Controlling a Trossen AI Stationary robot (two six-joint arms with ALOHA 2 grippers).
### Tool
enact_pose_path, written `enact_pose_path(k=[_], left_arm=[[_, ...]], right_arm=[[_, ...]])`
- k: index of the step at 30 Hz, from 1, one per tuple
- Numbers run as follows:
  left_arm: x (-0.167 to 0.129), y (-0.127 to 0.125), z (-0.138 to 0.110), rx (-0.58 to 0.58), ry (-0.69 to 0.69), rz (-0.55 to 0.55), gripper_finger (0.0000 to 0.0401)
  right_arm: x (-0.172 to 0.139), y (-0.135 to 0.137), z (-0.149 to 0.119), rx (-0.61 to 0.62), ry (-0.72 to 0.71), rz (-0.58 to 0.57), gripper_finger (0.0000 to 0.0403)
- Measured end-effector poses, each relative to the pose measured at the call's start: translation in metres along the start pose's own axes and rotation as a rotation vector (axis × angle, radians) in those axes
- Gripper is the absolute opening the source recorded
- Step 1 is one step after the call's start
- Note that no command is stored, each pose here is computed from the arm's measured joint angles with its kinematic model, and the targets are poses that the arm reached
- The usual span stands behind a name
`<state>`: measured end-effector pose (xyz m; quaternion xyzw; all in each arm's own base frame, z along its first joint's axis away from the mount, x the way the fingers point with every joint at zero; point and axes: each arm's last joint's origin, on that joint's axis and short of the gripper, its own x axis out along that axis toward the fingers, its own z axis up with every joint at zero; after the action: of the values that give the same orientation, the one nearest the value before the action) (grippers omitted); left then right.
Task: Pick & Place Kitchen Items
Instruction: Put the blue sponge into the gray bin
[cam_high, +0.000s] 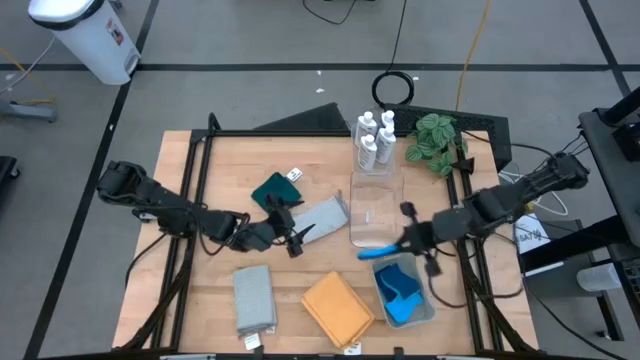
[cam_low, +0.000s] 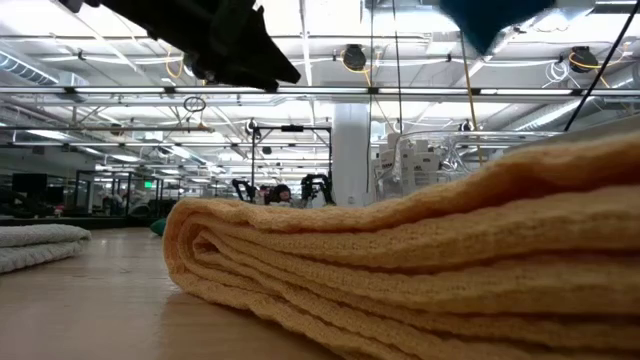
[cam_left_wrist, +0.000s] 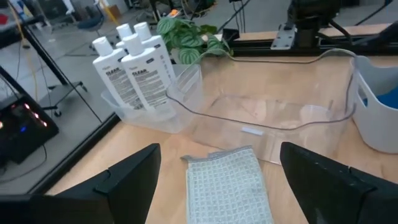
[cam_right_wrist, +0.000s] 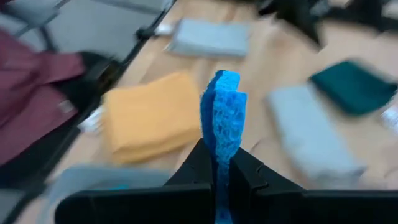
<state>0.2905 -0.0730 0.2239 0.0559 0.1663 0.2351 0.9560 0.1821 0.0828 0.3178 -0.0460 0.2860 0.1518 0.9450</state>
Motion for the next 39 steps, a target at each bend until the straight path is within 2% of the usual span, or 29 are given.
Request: enact_pose_path(k=[3,8,14,17,21,25,33,39], left_arm=[[0.003,0.003,-0.001,-0.008,0.016,-0.017,0.0331],[0.008,0.008,-0.002,-0.049,0.034,-0.041,0.0326],[0.013,0.012,-0.002,-0.062,0.048,-0.076,0.0328],[0.014,0.013,-0.002,-0.060,0.055,-0.093,0.0329],[0.016,0.015,-0.004,-0.046,0.076,-0.094,0.0325],[0.016,0.015,-0.005,-0.038,0.086,-0.092,0.0320],[0.016,0.015,-0.005,-0.027,0.088,-0.092,0.0321],[0.016,0.016,-0.005,0.039,0.085,-0.094,0.0321]], right_arm=[[-0.010,0.018,-0.003,0.013,0.105,0.069,0.0001],[-0.004,0.043,-0.017,-0.048,0.271,0.132,0.0000],[0.020,0.054,-0.030,-0.126,0.419,0.024,0.0000],[0.033,0.057,-0.035,-0.144,0.482,0.008,0.0000],[0.046,0.061,-0.040,-0.177,0.532,-0.004,0.0000],[0.055,0.060,-0.043,-0.218,0.543,-0.095,0.0000],[0.062,0.060,-0.052,-0.165,0.581,-0.111,0.0004],[0.068,0.055,-0.058,-0.119,0.554,-0.174,0.0002]])
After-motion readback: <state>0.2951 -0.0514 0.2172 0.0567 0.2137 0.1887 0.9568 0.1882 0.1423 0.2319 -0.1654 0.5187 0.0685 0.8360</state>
